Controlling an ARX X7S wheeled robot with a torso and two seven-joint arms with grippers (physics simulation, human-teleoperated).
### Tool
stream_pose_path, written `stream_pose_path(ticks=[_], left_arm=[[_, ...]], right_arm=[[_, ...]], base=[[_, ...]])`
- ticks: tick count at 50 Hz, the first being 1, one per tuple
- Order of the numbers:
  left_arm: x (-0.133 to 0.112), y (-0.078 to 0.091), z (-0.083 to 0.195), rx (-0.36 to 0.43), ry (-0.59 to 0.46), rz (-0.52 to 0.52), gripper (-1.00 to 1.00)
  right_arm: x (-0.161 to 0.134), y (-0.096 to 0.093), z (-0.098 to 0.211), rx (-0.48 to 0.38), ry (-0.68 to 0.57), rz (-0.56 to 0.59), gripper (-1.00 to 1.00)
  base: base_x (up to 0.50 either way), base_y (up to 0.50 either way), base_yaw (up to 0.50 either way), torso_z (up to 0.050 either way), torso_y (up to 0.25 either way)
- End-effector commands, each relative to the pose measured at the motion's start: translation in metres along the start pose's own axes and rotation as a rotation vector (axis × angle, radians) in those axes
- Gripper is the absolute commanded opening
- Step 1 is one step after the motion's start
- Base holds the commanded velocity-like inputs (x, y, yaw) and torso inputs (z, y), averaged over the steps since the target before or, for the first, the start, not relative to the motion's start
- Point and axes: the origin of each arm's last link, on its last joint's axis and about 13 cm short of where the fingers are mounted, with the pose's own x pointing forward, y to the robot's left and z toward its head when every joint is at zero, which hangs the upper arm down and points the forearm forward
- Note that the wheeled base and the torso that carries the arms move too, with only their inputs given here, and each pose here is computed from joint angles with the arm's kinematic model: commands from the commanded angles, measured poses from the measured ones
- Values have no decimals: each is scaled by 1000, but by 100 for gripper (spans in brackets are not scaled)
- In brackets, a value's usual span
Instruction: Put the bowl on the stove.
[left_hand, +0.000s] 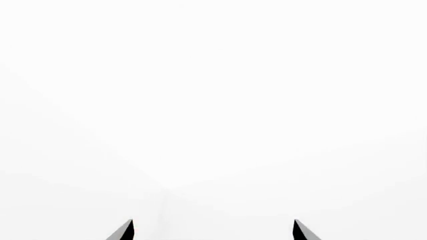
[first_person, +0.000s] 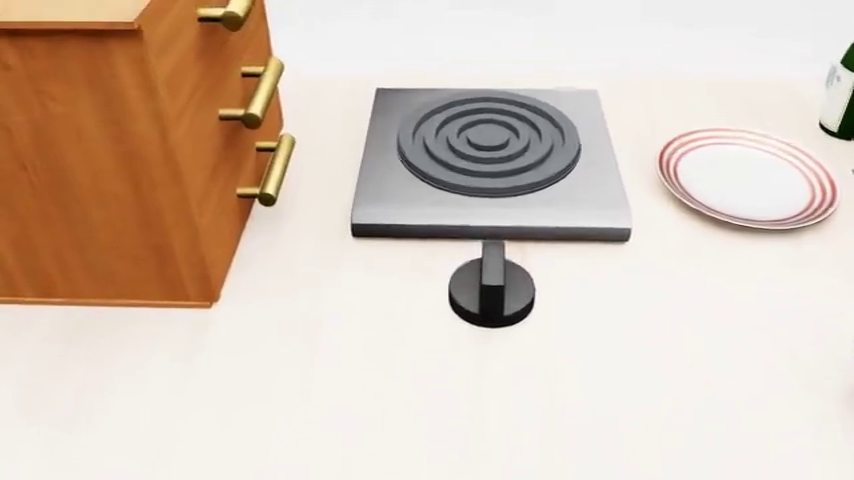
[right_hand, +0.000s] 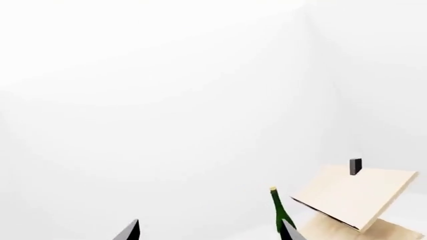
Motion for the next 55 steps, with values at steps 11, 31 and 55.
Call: stream_pose_path(ticks=[11,31,55], left_arm=[[1,0,2,-26,1,-15,100],[2,0,2,-26,3,-15,100],[1,-2,1,-31,10,-17,100]], right_arm=[[-3,-3,-3,7,-19,-23,100],[-2,-4,-6,-2,-2,-28,100],[46,6,-2,-200,232,102,100]], base=[[500,0,0,0,0],[500,0,0,0,1],[252,0,0,0,1]])
